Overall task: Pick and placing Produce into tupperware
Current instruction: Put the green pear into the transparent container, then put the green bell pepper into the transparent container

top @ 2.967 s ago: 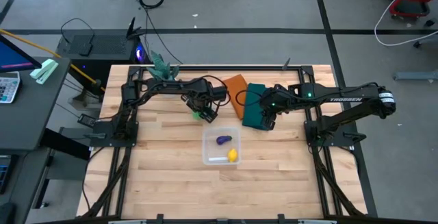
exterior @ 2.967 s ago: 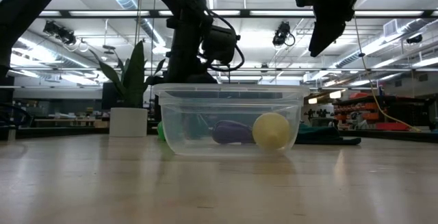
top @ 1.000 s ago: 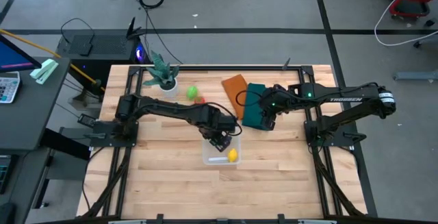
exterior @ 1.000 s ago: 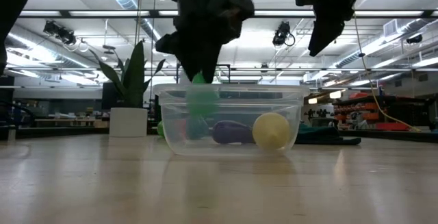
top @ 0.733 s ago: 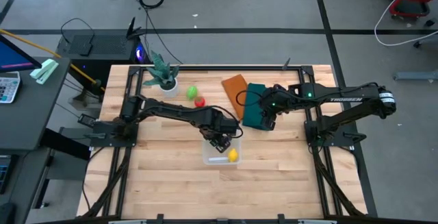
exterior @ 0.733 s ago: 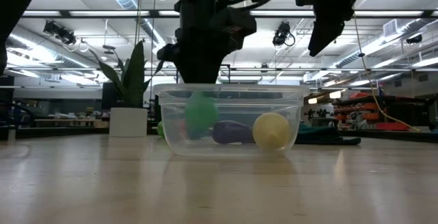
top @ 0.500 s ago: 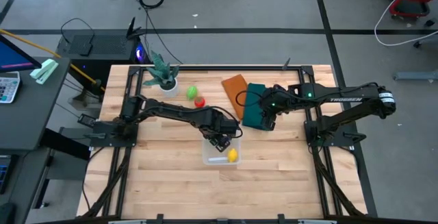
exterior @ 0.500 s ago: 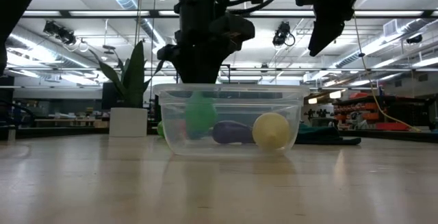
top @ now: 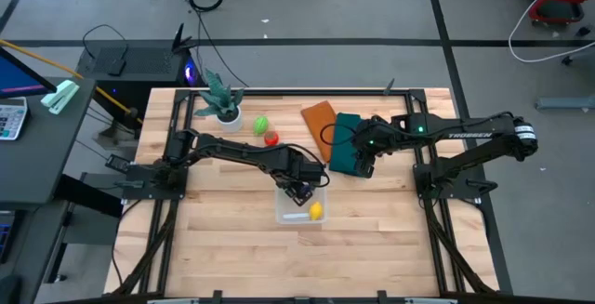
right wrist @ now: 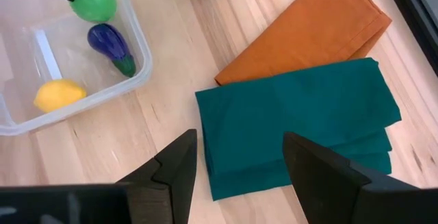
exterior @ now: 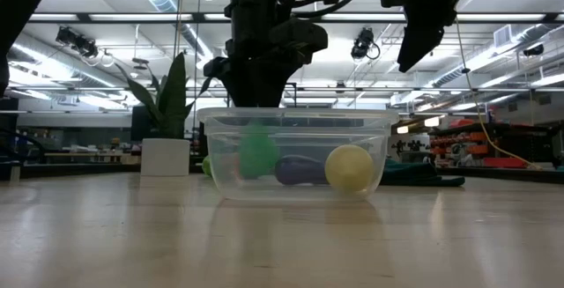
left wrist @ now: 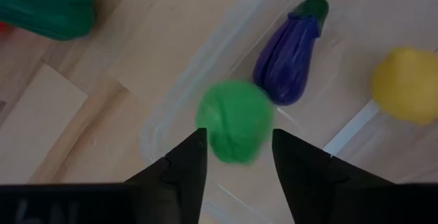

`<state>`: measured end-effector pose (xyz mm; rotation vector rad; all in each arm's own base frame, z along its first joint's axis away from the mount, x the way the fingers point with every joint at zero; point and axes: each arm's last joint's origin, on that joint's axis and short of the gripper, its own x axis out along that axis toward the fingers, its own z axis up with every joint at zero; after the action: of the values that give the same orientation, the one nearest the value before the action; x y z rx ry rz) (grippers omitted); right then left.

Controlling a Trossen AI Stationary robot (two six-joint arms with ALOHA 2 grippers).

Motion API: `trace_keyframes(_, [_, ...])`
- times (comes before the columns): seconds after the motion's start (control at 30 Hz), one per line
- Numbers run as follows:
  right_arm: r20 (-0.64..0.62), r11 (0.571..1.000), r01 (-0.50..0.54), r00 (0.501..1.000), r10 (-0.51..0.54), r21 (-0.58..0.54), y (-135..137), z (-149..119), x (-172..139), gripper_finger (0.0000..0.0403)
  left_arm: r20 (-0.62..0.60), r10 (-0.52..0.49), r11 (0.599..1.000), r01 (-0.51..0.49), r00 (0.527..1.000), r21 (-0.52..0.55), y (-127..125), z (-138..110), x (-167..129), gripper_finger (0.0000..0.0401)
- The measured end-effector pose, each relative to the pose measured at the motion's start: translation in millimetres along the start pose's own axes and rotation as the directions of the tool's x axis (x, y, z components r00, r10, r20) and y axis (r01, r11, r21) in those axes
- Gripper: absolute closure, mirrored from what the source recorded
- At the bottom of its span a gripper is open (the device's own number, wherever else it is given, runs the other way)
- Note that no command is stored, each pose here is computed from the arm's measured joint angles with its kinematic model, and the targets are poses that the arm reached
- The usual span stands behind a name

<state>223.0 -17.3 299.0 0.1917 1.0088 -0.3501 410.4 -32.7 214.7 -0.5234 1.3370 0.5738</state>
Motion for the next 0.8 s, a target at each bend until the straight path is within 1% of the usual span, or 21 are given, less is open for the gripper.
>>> trace_keyframes(0.23, [0.0,1.0,-0.001,1.0,0.001,0.0,0.0,0.0,0.0,0.0225,0.005,0.006,1.0,-0.006,1.0,0.001,0.3,0.3,0.0,0.0207])
trace_keyframes(0.5, [0.0,1.0,-0.001,1.0,0.001,0.0,0.0,0.0,0.0,0.0225,0.012,0.009,1.0,-0.009,1.0,0.005,2.0,-0.1,-4.3,0.0207])
trace_keyframes(0.6, [-0.001,1.0,-0.001,1.0,0.001,0.0,0.0,0.0,0.0,0.0225,0.026,-0.004,1.0,0.004,1.0,0.001,5.2,-0.3,-14.7,0.0209])
trace_keyframes(0.8, [0.001,1.0,-0.001,1.0,0.001,-0.002,0.0,0.1,0.0,0.0225,0.132,-0.01,0.999,0.016,0.991,-0.041,20.2,4.6,-46.0,0.0208])
